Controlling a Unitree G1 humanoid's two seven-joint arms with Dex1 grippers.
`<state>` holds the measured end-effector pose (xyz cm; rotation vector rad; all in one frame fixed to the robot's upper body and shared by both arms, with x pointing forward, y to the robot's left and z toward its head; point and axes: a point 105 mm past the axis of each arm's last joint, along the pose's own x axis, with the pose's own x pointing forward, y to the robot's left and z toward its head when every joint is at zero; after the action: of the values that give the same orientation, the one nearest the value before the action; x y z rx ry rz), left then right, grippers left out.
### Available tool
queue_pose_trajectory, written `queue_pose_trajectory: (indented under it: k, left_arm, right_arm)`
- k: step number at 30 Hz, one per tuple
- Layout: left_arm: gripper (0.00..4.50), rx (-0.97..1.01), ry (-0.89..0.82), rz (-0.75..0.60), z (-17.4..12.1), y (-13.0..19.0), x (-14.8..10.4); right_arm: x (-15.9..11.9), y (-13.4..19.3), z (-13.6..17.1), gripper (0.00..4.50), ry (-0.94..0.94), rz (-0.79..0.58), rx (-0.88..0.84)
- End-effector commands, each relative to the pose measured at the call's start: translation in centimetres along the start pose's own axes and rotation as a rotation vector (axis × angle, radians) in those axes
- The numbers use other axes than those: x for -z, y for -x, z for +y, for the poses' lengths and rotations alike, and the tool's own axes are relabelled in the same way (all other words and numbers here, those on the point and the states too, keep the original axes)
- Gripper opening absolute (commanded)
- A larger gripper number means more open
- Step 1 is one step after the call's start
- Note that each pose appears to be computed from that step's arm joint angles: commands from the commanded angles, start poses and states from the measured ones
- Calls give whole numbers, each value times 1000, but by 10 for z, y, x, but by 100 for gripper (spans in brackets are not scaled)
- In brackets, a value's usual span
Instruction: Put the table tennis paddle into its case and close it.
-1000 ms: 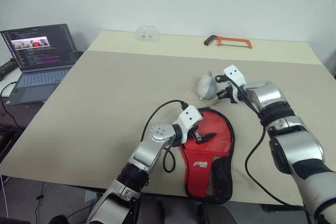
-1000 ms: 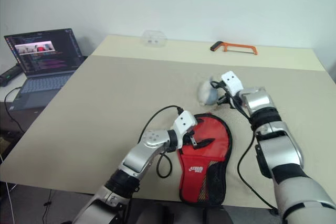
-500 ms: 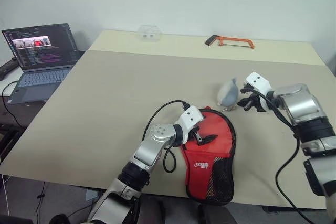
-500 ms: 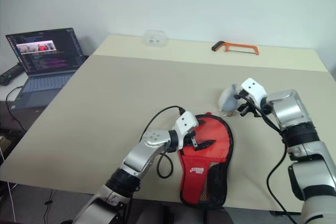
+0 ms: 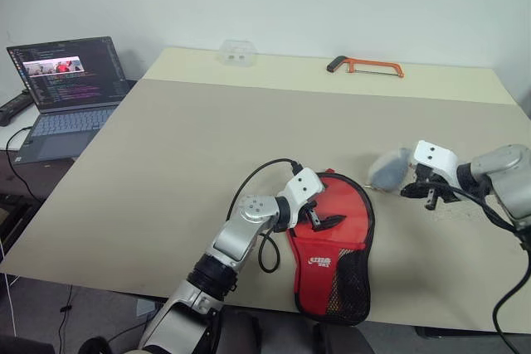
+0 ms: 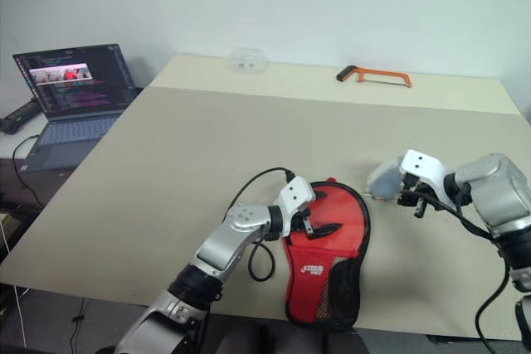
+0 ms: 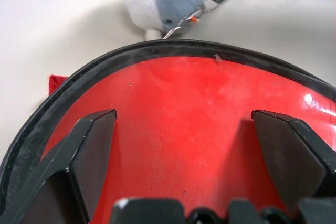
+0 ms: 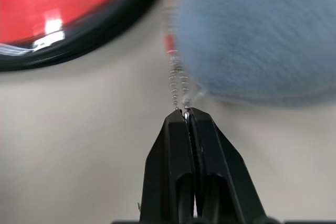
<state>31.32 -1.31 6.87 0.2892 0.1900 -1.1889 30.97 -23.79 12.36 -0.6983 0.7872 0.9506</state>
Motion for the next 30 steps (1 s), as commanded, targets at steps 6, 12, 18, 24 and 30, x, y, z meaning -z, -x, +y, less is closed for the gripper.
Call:
queue_pose_trajectory:
  k: [6,12,18,24,30]
  left_arm:
    - [450,54,99,160,-17,-1,50]
    - [450,59,95,165,-17,0,50]
    - [450,62,93,168,-16,-2,51]
    - [450,60,98,168,-16,-1,51]
    - [450,57,103,168,-16,-1,52]
  right_arm:
    - [-10,21,15,4,119,-42,-35]
    - [-23,37,16,21,166,-107,-40]
    - [-19,28,26,196,175,-93,-88]
    - [-20,41,24,267,226,-78,-71]
    - [-53,81,-13,267,265,-179,120]
